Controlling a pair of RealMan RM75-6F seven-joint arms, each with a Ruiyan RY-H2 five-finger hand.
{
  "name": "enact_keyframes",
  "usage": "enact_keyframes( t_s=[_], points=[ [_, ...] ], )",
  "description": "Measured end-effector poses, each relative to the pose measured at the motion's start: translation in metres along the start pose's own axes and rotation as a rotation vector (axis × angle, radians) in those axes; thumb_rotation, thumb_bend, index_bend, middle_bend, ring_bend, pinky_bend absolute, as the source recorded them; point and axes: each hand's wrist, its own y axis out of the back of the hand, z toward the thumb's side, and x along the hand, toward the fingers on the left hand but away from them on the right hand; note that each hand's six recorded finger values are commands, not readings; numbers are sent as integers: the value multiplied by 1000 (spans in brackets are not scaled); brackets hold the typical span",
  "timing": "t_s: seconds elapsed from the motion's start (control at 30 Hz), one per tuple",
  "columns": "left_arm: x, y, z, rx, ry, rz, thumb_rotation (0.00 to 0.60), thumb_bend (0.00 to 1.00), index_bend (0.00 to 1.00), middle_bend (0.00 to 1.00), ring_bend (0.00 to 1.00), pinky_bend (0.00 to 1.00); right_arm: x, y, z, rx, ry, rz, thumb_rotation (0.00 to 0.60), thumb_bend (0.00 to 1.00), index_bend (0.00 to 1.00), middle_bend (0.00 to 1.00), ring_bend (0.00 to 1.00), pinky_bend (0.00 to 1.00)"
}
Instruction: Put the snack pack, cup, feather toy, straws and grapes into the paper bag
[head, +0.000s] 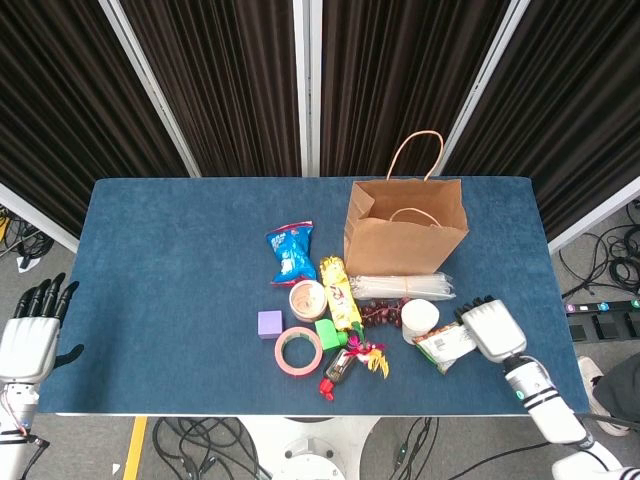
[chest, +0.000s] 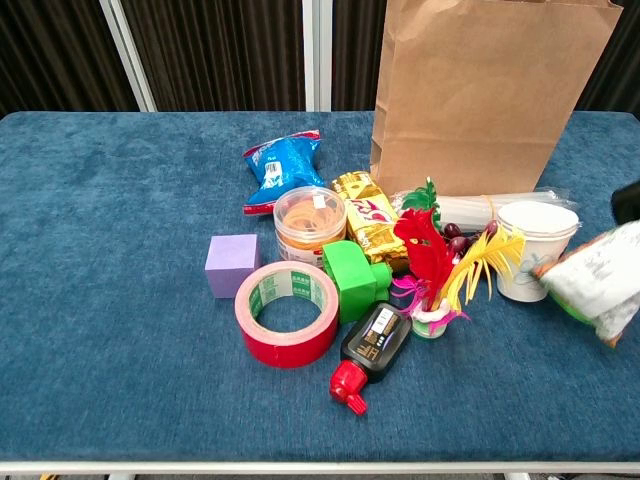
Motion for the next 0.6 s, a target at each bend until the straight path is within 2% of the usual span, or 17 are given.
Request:
enact_keyframes(
  t_s=[0.2, 0.23, 0.3, 0.37, 0.4, 0.53, 0.6],
  points=[
    [1, -1, 6, -2, -16, -3, 600, 3, 149, 66, 14, 130, 15, 68, -14, 5, -27, -125, 600, 229, 708, 583, 467, 506],
    [1, 0, 6, -3, -18, -3, 600, 3, 149, 66, 14, 130, 19, 88, -16, -1, -31, -160, 600, 229, 708, 583, 466, 506],
    [2, 0, 8, -3, -22, -2, 600, 3, 149, 66, 14, 130, 22, 110, -18, -3, -35, -197, 600, 230, 709, 583, 466, 507],
    [2, 1, 9, -3, -24, -2, 600, 3, 148, 66, 14, 130, 24, 147, -21, 9, -42, -268, 600, 229, 709, 583, 466, 508],
    [2, 1, 9, -3, -25, -1, 600, 3, 149, 66, 14, 130, 24, 156, -21, 14, -43, -288, 600, 230, 709, 583, 466, 509],
    [2, 3, 8, -1, -24, 2, 600, 3, 148, 66, 13, 130, 15, 217, -18, 28, -45, -415, 600, 230, 709, 583, 466, 510],
    [1, 4, 7, -2, -20, 3, 600, 3, 148, 66, 13, 130, 8, 237, -16, 26, -50, -452, 600, 230, 709, 583, 466, 510]
  ],
)
